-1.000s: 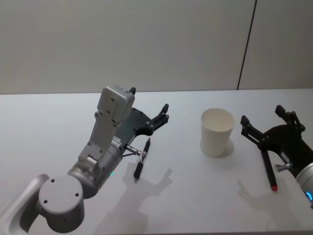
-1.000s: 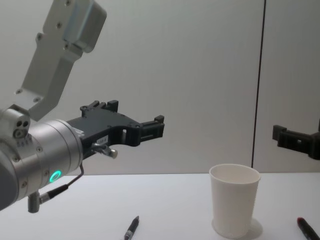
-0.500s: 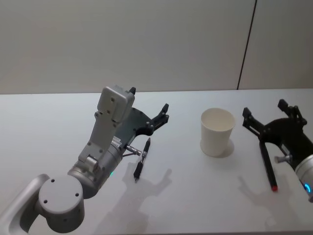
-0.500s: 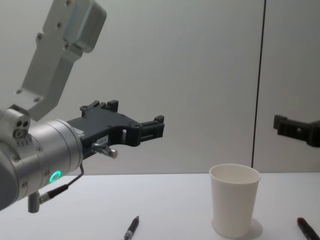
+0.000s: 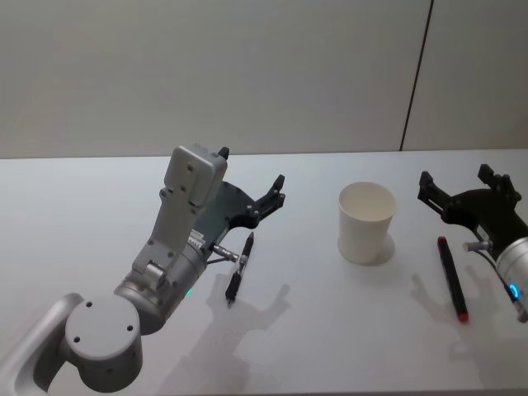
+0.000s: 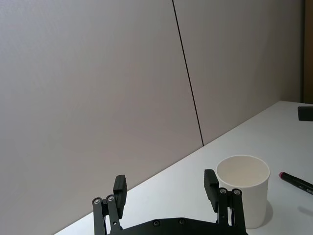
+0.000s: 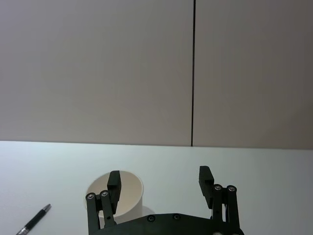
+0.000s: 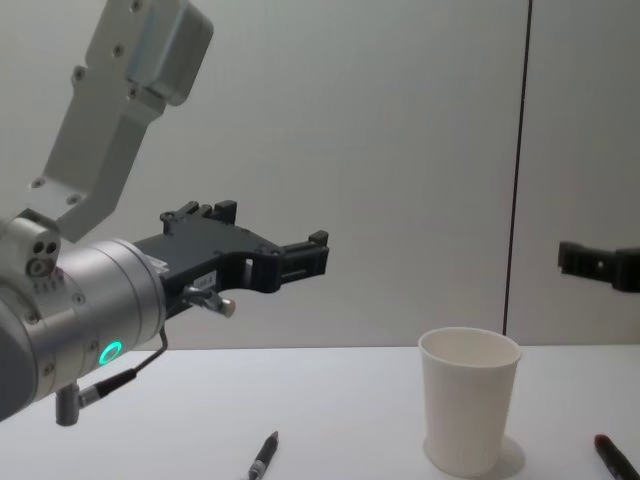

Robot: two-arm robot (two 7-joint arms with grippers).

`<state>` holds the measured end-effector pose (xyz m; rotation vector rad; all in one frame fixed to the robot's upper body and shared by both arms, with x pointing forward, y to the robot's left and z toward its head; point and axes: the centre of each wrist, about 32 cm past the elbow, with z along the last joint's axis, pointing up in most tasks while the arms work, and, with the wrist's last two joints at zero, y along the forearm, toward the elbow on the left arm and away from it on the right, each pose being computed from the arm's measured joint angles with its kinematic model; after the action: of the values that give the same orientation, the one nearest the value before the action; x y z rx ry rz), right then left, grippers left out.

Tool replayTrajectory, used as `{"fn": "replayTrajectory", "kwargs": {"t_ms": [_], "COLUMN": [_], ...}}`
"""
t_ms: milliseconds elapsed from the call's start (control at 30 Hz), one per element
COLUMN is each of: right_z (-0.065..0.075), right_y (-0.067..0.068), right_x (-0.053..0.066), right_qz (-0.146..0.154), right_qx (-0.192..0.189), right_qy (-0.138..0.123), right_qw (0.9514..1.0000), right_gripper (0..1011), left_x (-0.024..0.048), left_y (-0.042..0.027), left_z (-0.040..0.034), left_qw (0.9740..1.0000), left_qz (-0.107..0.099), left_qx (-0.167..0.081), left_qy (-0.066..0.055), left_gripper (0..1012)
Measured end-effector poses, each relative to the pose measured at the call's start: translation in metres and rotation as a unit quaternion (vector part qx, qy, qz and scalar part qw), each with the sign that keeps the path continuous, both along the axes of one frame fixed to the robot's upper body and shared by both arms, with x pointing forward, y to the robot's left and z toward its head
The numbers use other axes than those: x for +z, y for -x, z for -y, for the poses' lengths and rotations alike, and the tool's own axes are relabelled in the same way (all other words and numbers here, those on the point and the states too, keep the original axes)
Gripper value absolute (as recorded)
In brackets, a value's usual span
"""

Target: Place the pen into the pen holder.

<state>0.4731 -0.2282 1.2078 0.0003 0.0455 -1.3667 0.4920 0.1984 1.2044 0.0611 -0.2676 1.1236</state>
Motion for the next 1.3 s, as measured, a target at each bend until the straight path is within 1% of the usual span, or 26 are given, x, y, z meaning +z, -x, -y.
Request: {"fn": "replayTrajectory", "kwargs": {"t_ms": [133,233,267,333,367,400,467,567,633,667,733,767,867,900,933,1000,1167,1200,1300], "right_z": [0.000,0.000,0.000,0.000,0.001,0.001,0.001,0.002,0.002,0.002,0.004,0.004,0.006,0.006,0.008,0.009,0.012,0.012,0.012], "right_y": [-0.008,-0.011,-0.013,-0.015,-0.017,-0.017,-0.020,-0.023,-0.026,-0.026,-0.029,-0.029,-0.031,-0.031,-0.033,-0.034,-0.037,-0.037,-0.039], "right_x": [0.000,-0.001,-0.001,-0.002,-0.003,-0.003,-0.005,-0.007,-0.010,-0.010,-0.013,-0.013,-0.017,-0.017,-0.019,-0.021,-0.027,-0.027,-0.031], "right_qz": [-0.028,-0.043,-0.054,-0.065,-0.075,-0.075,-0.098,-0.116,-0.136,-0.136,-0.157,-0.157,-0.180,-0.180,-0.189,-0.199,-0.220,-0.220,-0.228], "right_qx": [-0.010,-0.014,-0.018,-0.021,-0.024,-0.024,-0.032,-0.040,-0.051,-0.051,-0.063,-0.063,-0.076,-0.076,-0.082,-0.087,-0.096,-0.096,-0.098], "right_qy": [0.001,0.002,0.003,0.004,0.005,0.005,0.007,0.009,0.011,0.011,0.012,0.012,0.012,0.012,0.011,0.010,0.007,0.007,0.005], "right_qw": [0.9995,0.9990,0.9984,0.9977,0.9969,0.9969,0.9946,0.9924,0.9893,0.9893,0.9854,0.9854,0.9807,0.9807,0.9786,0.9761,0.9708,0.9708,0.9686], "right_gripper": [1001,1001,1001,1001,1001,1001,1001,1001,1001,1001,1001,1001,1001,1001,1001,1001,1001,1001,1001], "left_x": [0.0000,0.0000,0.0000,0.0000,0.0000,0.0000,0.0000,0.0000,0.0000,0.0000,0.0000,0.0000,0.0000,0.0000,0.0000,0.0000,0.0000,0.0000,0.0000], "left_y": [0.0000,0.0000,0.0000,0.0000,0.0000,0.0000,0.0000,0.0000,0.0000,0.0000,0.0000,0.0000,0.0000,0.0000,0.0000,0.0000,0.0000,0.0000,0.0000], "left_z": [0.0000,0.0000,0.0000,0.0000,0.0000,0.0000,0.0000,0.0000,0.0000,0.0000,0.0000,0.0000,0.0000,0.0000,0.0000,0.0000,0.0000,0.0000,0.0000], "left_qw": [1.0000,1.0000,1.0000,1.0000,1.0000,1.0000,1.0000,1.0000,1.0000,1.0000,1.0000,1.0000,1.0000,1.0000,1.0000,1.0000,1.0000,1.0000,1.0000], "left_qz": [0.000,0.000,0.000,0.000,0.000,0.000,0.000,0.000,0.000,0.000,0.000,0.000,0.000,0.000,0.000,0.000,0.000,0.000,0.000], "left_qx": [0.000,0.000,0.000,0.000,0.000,0.000,0.000,0.000,0.000,0.000,0.000,0.000,0.000,0.000,0.000,0.000,0.000,0.000,0.000], "left_qy": [0.000,0.000,0.000,0.000,0.000,0.000,0.000,0.000,0.000,0.000,0.000,0.000,0.000,0.000,0.000,0.000,0.000,0.000,0.000], "left_gripper": [1004,1004,1004,1004,1004,1004,1004,1004,1004,1004,1004,1004,1004,1004,1004,1004,1004,1004,1004]}}
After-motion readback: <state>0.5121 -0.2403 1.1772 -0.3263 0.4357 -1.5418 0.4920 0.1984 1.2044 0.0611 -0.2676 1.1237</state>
